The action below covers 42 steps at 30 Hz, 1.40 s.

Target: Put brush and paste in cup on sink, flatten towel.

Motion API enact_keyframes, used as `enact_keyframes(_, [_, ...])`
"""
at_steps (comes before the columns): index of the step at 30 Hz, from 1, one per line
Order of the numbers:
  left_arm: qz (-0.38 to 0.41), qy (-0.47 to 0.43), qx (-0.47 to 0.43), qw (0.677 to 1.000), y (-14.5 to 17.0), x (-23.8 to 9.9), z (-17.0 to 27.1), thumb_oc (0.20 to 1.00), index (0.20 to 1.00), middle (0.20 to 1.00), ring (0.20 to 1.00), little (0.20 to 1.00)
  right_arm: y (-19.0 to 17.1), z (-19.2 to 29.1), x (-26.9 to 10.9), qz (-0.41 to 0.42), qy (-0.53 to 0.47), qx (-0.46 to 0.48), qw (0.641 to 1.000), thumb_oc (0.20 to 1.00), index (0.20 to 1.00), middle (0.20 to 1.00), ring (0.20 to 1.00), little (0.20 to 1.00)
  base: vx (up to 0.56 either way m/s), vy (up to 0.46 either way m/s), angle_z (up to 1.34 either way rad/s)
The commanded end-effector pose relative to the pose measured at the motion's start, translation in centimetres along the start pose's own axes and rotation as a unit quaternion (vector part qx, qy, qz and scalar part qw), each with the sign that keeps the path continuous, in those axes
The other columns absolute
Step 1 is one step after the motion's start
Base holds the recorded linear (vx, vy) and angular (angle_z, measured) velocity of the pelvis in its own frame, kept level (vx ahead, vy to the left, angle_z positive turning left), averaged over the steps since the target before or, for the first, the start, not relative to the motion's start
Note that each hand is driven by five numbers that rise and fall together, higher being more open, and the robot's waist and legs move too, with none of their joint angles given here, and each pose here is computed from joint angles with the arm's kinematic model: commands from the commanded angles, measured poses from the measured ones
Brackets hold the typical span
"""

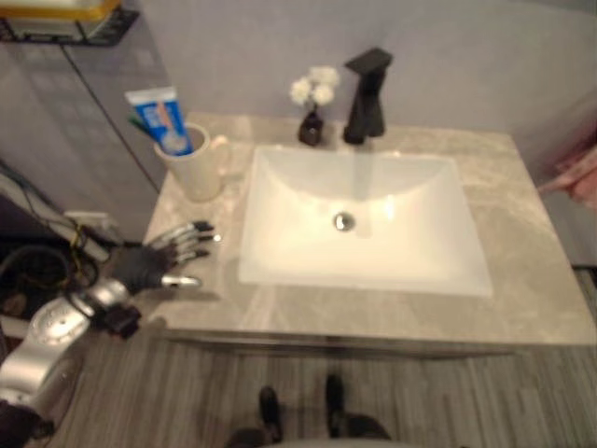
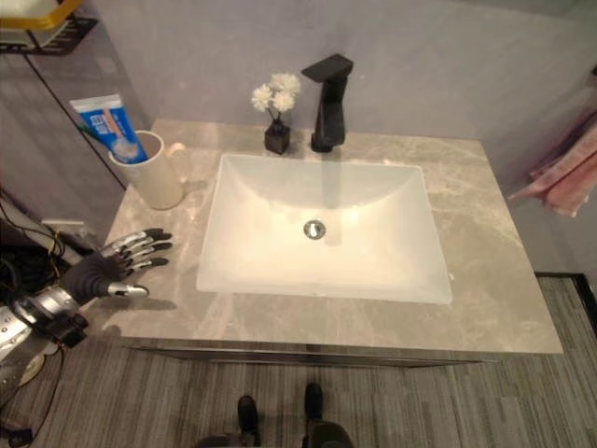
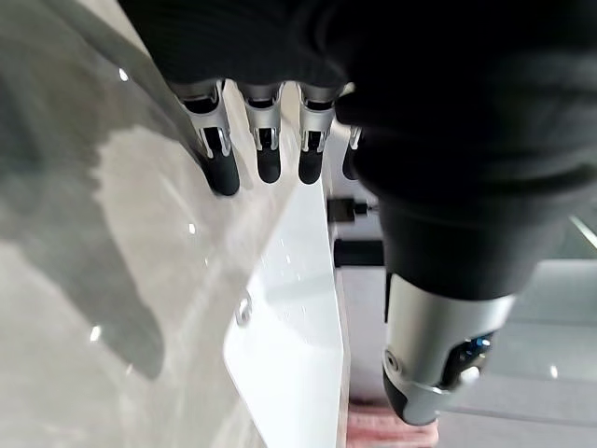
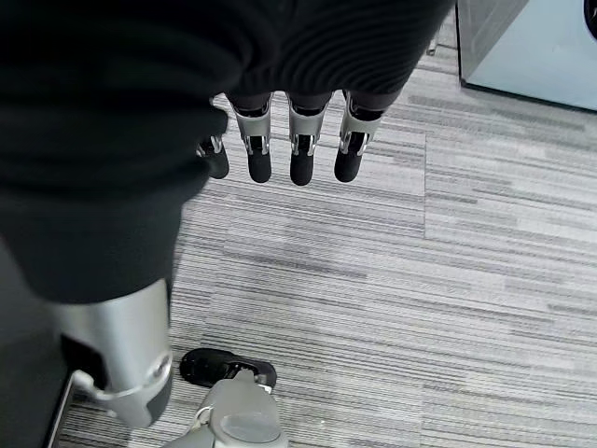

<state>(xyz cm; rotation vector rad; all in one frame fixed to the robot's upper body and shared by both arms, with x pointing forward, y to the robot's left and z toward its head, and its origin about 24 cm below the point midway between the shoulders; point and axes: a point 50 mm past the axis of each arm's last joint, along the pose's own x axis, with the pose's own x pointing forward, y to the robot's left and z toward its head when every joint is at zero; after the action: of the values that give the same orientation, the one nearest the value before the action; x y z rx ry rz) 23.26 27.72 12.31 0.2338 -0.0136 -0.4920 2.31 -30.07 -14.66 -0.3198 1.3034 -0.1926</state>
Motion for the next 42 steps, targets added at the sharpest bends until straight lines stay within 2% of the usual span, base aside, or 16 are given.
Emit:
enact_keyframes(1, [0.067,-0.072,0.050,0.994,2.6,0.1,3.2,1.000,1.000,1.000,1.000,1.000,-1.0,-0.6,-0.1,-0.019,0.018,-0.021,0.999,1.000,1.000,1.000,1.000,1.000,-0.03,0.047,0.05])
enact_keyframes(19, [0.089,-0.129,0.085,0.984,3.3,2.3,5.7,1.000,1.000,1.000,1.000,1.000,-0.9,0.2,0.1,-0.027,0.005,0.012,1.000,1.000,1.000,1.000,1.000,1.000,0.01,0.027,0.01])
enact_keyframes(42, [0.118,-0.153,0.115,0.974,4.4,2.9,7.2,1.000,1.000,1.000,1.000,1.000,-1.8,0.7,0.1,-0.049,-0.003,0.035,0.998,1.000,1.000,1.000,1.000,1.000,0.04,0.000,-0.03])
